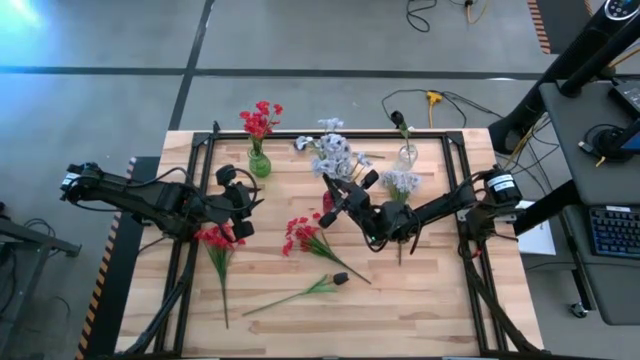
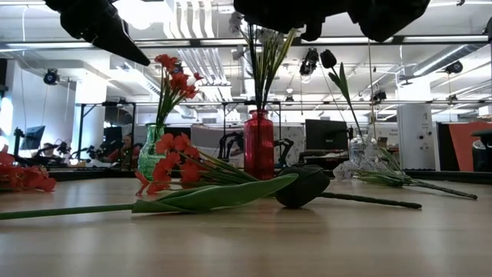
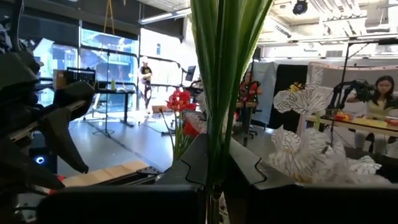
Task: Sort flowers into vase by color
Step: Put the right white flowers into the red vase
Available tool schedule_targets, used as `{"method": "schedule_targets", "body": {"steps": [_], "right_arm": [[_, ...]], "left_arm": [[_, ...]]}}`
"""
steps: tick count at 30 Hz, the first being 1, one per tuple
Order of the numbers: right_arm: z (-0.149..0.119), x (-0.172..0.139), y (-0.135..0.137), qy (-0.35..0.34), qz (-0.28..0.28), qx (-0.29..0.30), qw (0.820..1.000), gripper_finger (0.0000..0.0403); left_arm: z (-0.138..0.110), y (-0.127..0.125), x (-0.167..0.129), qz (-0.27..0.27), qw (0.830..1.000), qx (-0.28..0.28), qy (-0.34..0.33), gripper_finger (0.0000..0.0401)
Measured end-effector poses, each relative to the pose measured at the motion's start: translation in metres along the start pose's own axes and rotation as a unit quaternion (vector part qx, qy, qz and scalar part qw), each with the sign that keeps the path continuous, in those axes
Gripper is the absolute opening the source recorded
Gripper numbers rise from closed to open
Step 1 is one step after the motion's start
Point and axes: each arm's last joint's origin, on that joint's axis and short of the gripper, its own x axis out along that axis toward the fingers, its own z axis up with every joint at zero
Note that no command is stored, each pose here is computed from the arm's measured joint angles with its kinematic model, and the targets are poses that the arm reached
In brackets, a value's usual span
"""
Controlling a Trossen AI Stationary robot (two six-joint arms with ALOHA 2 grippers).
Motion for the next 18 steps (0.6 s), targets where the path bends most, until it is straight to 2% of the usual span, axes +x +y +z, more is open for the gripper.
{"method": "schedule_targets", "body": {"steps": [18], "right_arm": [[-0.0014, -0.0001, 0.0005, 0.005, 0.002, -0.001, 1.0, 0.0018]], "left_arm": [[0.0, 0.0, 0.0, 0.0, 1.0, 0.0, 0.0, 0.0106]]}}
